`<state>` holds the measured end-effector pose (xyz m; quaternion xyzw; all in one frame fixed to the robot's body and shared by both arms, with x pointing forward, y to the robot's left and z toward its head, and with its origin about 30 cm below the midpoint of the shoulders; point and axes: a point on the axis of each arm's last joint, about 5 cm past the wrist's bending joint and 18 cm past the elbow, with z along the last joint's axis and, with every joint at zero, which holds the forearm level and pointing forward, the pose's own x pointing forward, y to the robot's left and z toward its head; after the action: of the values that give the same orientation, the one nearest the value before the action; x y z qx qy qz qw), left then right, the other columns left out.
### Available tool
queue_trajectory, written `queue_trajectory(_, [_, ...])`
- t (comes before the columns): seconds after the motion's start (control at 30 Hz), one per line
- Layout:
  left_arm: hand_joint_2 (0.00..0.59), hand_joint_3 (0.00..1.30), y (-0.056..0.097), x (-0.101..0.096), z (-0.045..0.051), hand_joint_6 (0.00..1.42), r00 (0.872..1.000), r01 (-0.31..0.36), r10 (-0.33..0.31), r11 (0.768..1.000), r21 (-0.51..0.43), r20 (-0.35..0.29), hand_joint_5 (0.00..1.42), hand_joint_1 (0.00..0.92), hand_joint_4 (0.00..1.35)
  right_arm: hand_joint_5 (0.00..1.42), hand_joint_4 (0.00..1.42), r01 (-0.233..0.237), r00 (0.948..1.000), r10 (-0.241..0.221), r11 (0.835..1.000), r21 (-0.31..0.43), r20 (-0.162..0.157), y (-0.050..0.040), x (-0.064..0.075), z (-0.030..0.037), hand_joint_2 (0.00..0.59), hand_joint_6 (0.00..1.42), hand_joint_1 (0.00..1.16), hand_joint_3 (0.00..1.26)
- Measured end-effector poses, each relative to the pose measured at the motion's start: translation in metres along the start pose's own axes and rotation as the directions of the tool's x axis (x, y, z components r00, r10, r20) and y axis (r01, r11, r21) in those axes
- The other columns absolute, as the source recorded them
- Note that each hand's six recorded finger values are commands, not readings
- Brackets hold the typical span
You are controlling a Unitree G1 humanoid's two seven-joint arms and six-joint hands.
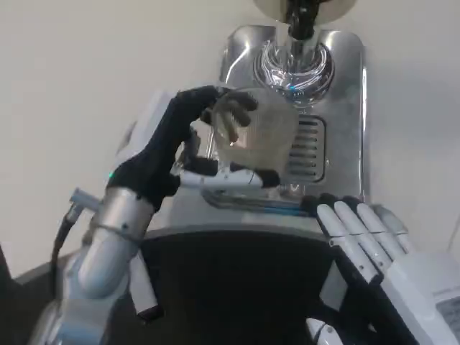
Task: Grasp the cup under the faucet to collect the drink, then remove the cup.
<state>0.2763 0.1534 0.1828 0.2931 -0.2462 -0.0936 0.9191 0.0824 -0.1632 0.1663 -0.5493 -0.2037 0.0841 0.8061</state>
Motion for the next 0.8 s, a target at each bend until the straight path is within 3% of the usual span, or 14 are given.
queue_trajectory(0.2, [0.129,1.1,-0.006,0.019,0.0012,1.42,1.0,-0.006,0.006,1.0,-0.022,0.013,1.35,0.845,1.21,0.0,0.0,-0.004,1.0,0.004,1.0,0.007,-0.009,0.0008,-0.002,0.0008,0.537,0.01,0.18,0.02])
queue_trajectory(0.4, [0.127,1.09,-0.013,0.025,-0.0076,1.42,0.999,0.018,-0.019,0.999,-0.033,-0.027,1.35,0.843,1.21,0.0,0.0,-0.009,0.9998,0.009,1.0,0.004,-0.02,0.0012,-0.003,0.0012,0.537,0.01,0.18,0.02])
queue_trajectory(0.8, [0.131,1.08,-0.015,0.041,-0.017,1.42,0.999,0.032,-0.033,0.999,-0.03,-0.032,1.35,0.845,1.19,0.0,0.0,0.0,0.9995,0.0,1.0,0.003,-0.032,0.0009,-0.002,0.0014,0.537,0.01,0.19,0.02])
